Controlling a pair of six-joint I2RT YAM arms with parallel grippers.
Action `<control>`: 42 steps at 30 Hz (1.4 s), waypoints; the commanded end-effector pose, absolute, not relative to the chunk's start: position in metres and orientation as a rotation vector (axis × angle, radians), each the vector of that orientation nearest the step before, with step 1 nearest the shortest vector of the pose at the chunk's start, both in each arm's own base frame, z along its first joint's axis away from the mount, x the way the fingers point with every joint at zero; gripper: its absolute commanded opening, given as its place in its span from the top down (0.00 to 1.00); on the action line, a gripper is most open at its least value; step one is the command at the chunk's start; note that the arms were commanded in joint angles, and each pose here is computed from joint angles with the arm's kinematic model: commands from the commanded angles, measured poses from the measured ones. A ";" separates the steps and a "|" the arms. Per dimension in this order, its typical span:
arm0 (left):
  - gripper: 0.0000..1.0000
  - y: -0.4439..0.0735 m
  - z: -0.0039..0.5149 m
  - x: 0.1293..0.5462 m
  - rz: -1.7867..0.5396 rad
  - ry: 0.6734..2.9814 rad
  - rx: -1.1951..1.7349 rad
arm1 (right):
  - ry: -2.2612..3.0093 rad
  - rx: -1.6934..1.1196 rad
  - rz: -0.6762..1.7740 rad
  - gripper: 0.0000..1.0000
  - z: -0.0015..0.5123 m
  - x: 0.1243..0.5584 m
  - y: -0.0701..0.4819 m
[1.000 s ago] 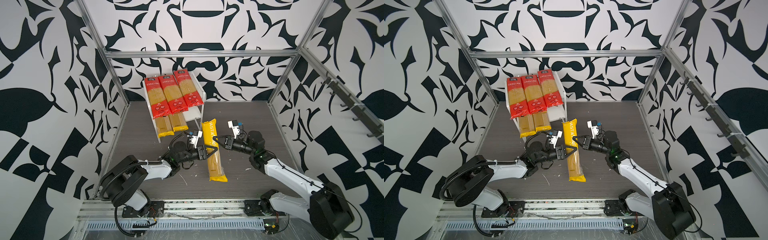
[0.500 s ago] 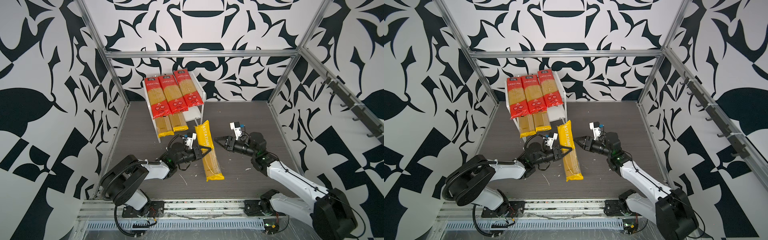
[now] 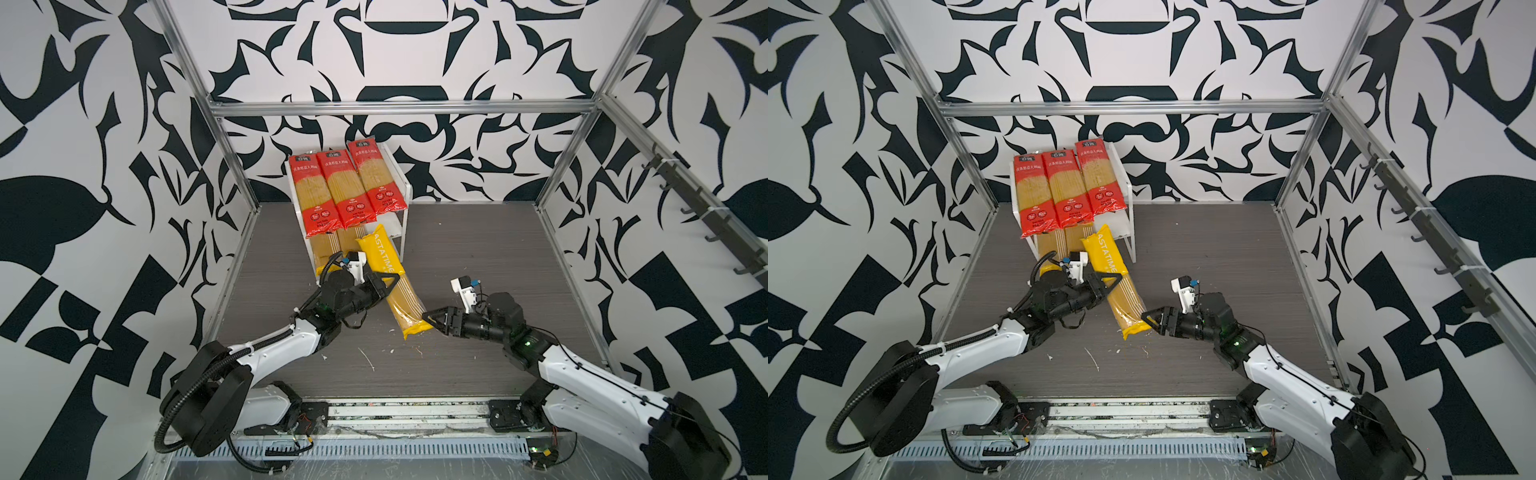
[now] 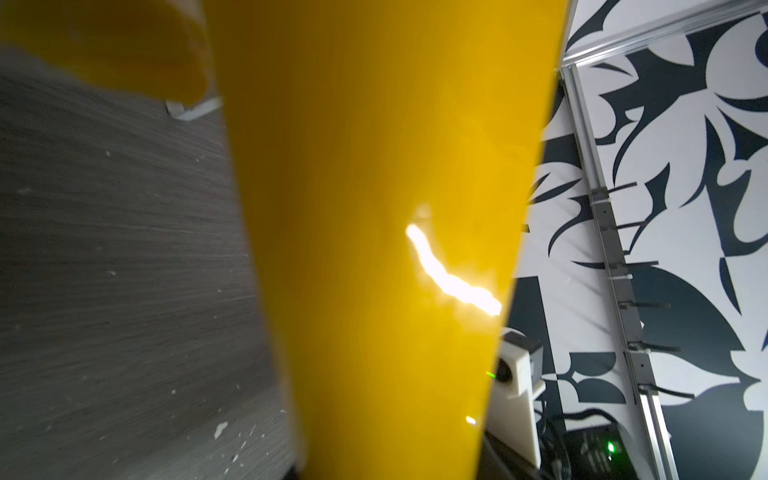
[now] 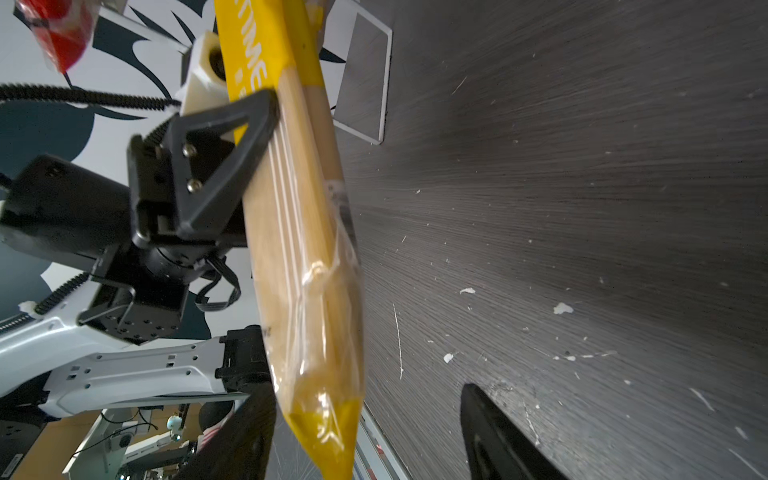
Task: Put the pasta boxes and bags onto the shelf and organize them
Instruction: 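Carry the yellow pack with both grippers to the shelf's lower level, then push the yellow pack under the shelf top and open both grippers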
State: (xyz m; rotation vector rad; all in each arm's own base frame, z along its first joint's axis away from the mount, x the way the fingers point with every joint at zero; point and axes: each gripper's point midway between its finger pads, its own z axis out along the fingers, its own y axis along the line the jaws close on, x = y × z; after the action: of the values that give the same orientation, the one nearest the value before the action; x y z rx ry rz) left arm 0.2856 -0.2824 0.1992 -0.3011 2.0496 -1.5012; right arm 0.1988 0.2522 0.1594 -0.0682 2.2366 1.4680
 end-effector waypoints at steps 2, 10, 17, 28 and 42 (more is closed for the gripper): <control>0.78 -0.289 0.257 0.298 -1.587 1.892 -0.254 | 2.108 -0.091 1.516 0.26 0.186 0.217 0.274; 0.75 -0.293 0.253 0.316 -1.568 1.935 -0.246 | 1.976 -0.045 1.536 0.43 0.207 0.241 0.292; 0.70 -0.288 0.249 0.337 -1.551 1.972 -0.278 | 1.890 0.057 1.561 0.78 0.214 0.262 0.295; 0.43 -0.279 0.252 0.347 -1.523 1.985 -0.275 | 1.724 0.202 1.637 0.94 0.242 0.316 0.312; 0.32 -0.252 0.235 0.301 -1.434 2.066 -0.311 | 1.719 0.355 1.658 0.93 0.248 0.398 0.331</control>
State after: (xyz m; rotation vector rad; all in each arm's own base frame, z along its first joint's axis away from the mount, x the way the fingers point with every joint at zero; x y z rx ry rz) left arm 0.3222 -0.2479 0.2244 -0.3841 2.0698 -1.3931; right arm 0.3747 0.3349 0.1945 0.3690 1.9042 1.6288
